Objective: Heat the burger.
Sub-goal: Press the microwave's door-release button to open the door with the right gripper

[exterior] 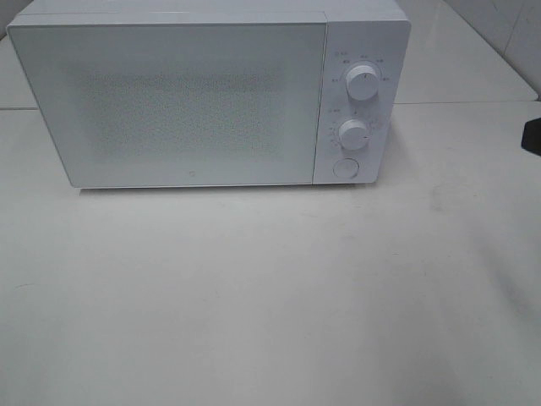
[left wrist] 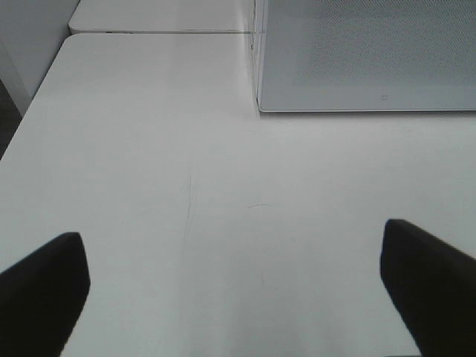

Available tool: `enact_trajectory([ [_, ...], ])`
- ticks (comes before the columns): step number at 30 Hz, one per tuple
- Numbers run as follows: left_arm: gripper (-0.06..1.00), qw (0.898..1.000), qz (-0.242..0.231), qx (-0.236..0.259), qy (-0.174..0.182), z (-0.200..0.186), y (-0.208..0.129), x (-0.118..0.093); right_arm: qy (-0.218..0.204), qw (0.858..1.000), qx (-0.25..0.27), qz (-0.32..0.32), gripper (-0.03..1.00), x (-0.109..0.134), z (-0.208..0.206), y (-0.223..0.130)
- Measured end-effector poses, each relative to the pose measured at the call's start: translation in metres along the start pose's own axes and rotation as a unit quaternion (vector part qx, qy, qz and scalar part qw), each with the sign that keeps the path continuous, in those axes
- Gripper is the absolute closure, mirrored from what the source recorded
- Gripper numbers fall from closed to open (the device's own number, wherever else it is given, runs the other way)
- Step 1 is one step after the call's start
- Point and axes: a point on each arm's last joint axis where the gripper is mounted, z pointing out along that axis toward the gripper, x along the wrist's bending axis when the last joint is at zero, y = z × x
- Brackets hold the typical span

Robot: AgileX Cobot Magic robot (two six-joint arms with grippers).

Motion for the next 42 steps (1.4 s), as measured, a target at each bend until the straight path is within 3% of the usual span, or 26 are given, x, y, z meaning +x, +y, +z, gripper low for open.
enact_trajectory([
  [16,-0.04,1.000,0.000,0.000,0.000,0.000,0.000,0.000,0.012,0.992,-0.123,-0.013,0.20,-0.007,0.043,-0.029],
  [30,-0.04,1.000,0.000,0.000,0.000,0.000,0.000,0.000,-0.010,0.993,-0.115,-0.012,0.20,-0.016,0.087,-0.054],
  [42,-0.04,1.000,0.000,0.000,0.000,0.000,0.000,0.000,-0.015,0.992,-0.128,-0.012,0.20,-0.013,0.094,-0.068],
])
